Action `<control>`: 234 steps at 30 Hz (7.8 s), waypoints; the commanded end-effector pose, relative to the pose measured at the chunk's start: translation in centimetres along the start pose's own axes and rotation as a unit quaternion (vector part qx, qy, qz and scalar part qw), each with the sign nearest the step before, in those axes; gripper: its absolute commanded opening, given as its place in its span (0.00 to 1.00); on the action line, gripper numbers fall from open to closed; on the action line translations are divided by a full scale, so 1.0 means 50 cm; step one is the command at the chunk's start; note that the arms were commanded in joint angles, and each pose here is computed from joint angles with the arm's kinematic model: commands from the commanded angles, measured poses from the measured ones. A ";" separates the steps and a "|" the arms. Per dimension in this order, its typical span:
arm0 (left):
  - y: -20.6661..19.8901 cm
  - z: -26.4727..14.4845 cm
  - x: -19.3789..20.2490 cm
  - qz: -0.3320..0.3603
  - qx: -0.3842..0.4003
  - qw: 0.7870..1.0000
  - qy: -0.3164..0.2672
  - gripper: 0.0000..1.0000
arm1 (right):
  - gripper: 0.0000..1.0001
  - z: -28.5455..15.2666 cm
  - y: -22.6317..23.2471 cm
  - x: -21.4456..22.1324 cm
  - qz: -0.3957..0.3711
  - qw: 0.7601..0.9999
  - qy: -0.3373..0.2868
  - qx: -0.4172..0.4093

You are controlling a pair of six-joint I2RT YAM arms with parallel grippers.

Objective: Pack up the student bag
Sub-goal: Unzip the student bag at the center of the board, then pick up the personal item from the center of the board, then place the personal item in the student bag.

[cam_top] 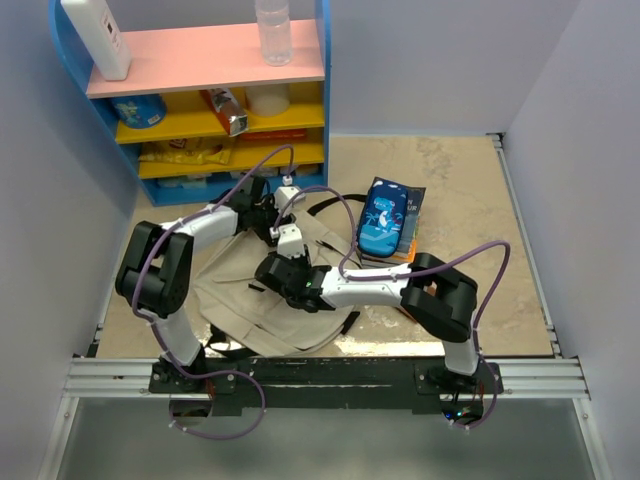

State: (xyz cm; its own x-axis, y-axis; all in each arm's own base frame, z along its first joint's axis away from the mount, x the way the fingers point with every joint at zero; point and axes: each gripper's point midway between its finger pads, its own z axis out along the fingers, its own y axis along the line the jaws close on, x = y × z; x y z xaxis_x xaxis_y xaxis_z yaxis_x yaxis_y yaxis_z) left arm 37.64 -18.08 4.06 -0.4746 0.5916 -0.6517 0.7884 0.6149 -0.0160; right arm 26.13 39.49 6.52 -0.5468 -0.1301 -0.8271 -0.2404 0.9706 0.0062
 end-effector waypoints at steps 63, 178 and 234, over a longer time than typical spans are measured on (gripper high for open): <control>-0.114 -0.101 0.098 0.096 -0.050 0.991 0.072 0.63 | 0.12 0.006 -0.108 0.229 0.112 0.988 0.105 -0.006; -0.071 -0.229 -0.090 0.043 -0.093 0.989 -0.110 0.00 | 0.36 -0.144 -0.449 0.184 0.341 0.916 0.078 0.198; -0.115 -0.230 -0.074 0.043 -0.050 0.990 -0.126 0.00 | 0.45 -0.063 0.058 -0.017 0.045 0.969 -0.004 -0.242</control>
State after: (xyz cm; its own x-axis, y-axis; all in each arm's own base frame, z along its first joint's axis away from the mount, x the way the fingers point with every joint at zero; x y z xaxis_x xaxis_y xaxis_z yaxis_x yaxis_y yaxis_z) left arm 29.31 -16.50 12.35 -0.3795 0.5528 -0.7418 0.7614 0.6421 0.0890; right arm 23.95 40.84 9.72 -0.5735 -0.0144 -0.8191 -0.5010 0.7973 0.3367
